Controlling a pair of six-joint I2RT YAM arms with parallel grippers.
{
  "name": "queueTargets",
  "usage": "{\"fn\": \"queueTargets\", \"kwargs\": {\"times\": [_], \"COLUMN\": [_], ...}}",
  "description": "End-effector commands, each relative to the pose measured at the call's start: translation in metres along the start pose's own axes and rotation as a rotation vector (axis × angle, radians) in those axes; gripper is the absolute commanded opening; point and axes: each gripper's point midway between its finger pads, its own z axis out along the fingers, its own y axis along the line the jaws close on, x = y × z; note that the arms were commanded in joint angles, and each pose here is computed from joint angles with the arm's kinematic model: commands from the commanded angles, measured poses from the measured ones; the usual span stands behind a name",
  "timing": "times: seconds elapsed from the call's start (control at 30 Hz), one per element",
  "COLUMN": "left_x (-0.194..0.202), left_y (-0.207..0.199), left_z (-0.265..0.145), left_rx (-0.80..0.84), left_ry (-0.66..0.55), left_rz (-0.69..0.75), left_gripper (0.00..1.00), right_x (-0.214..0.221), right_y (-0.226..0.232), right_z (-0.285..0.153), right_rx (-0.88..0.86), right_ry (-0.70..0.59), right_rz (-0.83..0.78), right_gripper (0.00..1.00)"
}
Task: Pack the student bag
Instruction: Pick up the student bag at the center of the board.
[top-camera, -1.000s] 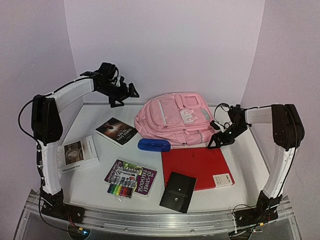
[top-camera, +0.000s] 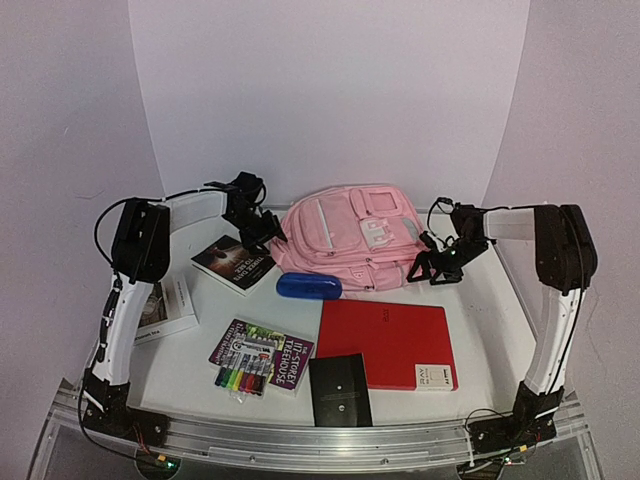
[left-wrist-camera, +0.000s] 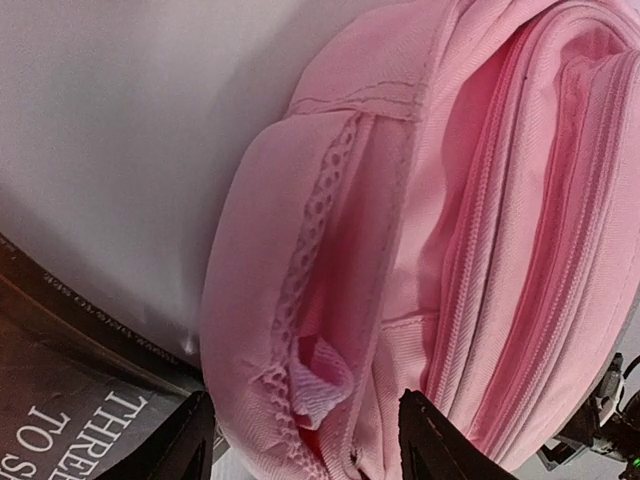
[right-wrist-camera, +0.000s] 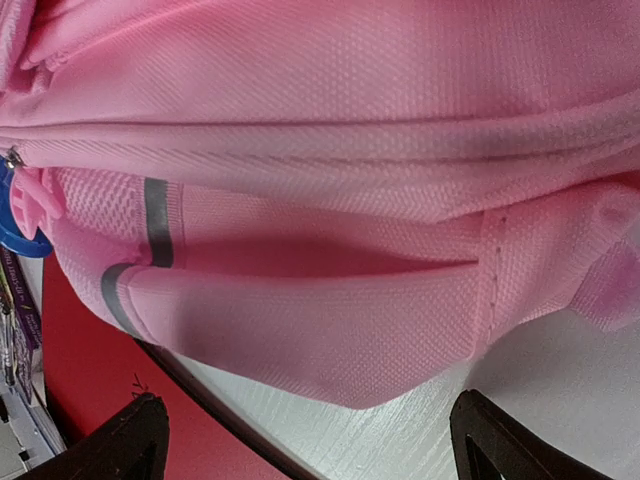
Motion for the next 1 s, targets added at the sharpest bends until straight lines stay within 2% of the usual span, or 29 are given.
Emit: {"fn": "queueTargets", "kwargs": {"times": [0.0,0.03,0.17,0.33,0.5,0.67,0.97], "left_x": [-0.004,-0.003,-0.001,-0.002,0.001,0.01,0.034], "left_y": [-0.035,-0.038,-0.065,-0.113,-0.163,-0.203,-0.235], "left_z": [-0.001,0.001,0.002,-0.022,-0.056,-0.084,-0.138], "left_rx": [0.098,0.109,0.222,0.412,0.605,0.711,0.868], "left_ry": [-0.001,0.006,0.021,-0.03,-0.077,-0.123,-0.157], "left_rz": [0.007,0.007,0.026,0.086,0.151,0.239,0.349], "left_gripper": [0.59,0.55,0.23,0.02,0.0,0.0,0.0], "right_x": [-0.017,-0.017,-0.019,-0.027,-0.035,-0.043,-0.051], "right_y": [0.008,0.008,0.01,0.017,0.02,0.028,0.043], "right_z": [-0.003,-0.003,-0.007,-0.021,-0.039,-0.061,-0.101], "right_rx": [-0.027,-0.027,-0.024,-0.018,0.02,0.055,0.115], "right_ry": [-0.037,-0.038,-0.048,-0.085,-0.126,-0.176,-0.256], "right_rz": [-0.019,-0.02,-0.031,-0.054,-0.095,-0.148,-0.276], "right_gripper": [0.98,0.98,0.98,0.98,0.98,0.98,0.98]}}
